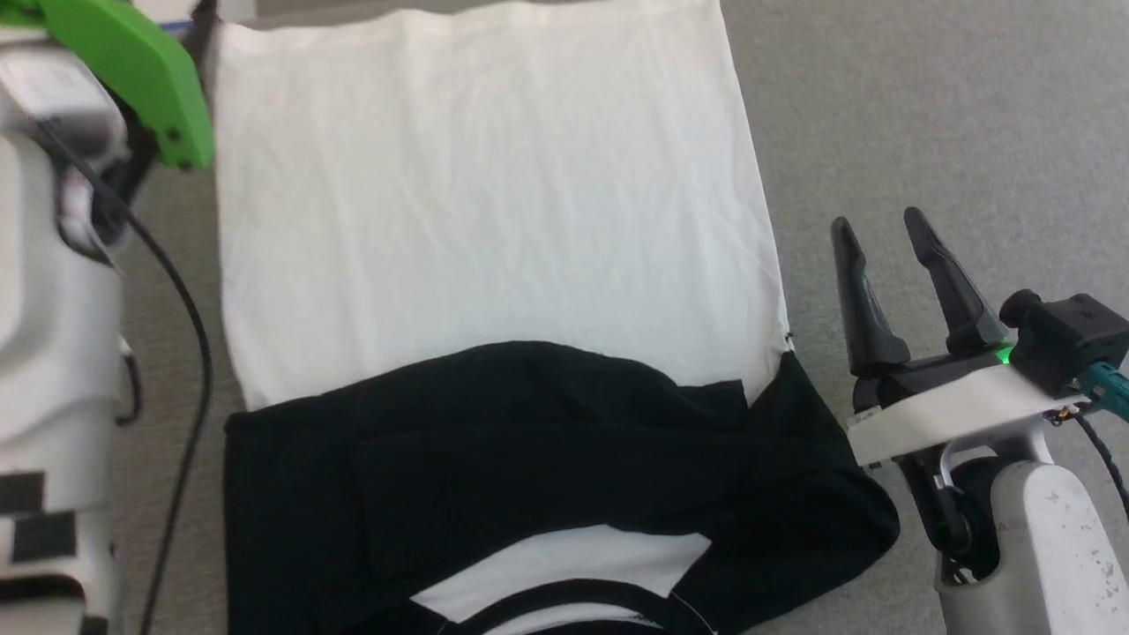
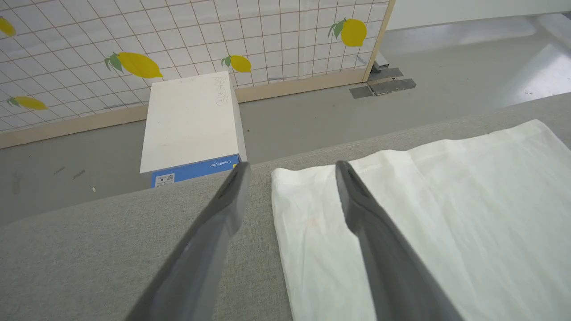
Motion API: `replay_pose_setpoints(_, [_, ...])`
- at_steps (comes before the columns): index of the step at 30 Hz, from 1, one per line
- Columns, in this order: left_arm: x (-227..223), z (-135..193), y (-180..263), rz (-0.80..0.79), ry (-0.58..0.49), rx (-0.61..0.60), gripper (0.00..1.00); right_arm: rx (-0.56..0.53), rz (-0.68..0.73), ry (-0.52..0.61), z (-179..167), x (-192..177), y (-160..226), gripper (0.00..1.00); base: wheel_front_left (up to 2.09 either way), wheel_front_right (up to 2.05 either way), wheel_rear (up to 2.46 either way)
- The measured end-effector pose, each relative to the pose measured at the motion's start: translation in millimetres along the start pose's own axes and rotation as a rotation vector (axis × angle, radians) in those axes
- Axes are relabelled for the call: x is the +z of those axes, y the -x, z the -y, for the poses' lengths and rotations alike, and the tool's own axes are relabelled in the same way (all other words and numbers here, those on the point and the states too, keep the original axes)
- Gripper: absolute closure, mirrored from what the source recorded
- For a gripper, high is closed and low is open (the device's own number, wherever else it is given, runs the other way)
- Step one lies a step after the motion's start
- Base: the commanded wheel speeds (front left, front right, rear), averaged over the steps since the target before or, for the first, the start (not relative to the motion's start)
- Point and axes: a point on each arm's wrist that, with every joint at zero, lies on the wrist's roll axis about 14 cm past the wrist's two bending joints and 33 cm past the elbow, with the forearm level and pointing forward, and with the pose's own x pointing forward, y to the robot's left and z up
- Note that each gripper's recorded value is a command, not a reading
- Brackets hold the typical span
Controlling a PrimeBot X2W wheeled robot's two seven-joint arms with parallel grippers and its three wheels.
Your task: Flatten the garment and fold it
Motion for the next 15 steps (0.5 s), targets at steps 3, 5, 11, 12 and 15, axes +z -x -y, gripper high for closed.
replay_pose_setpoints(3, [-1, -6, -24, -0.073, 0.020, 0.019, 0.00, -0.019, -0.018, -0.014, 7, -11, -4, 0.00, 0.00, 0.00, 0.00])
replay_pose_setpoints(5, [-9, -10, -39, -0.139, 0.032, 0.041, 0.00, -0.034, -0.031, -0.024, 13, -19, -6, 0.00, 0.00, 0.00, 0.00])
replay_pose_setpoints(11, [-65, -12, -67, -0.392, 0.053, 0.105, 0.00, -0.079, -0.064, -0.033, 28, -39, -5, 0.00, 0.00, 0.00, 0.00])
replay_pose_setpoints(12, [-72, -11, -70, -0.418, 0.056, 0.109, 0.00, -0.088, -0.069, -0.032, 31, -41, -4, 0.00, 0.00, 0.00, 0.00])
replay_pose_setpoints(15, [-84, -10, -79, -0.458, 0.057, 0.125, 0.00, -0.110, -0.086, -0.022, 38, -48, -2, 0.00, 0.00, 0.00, 0.00])
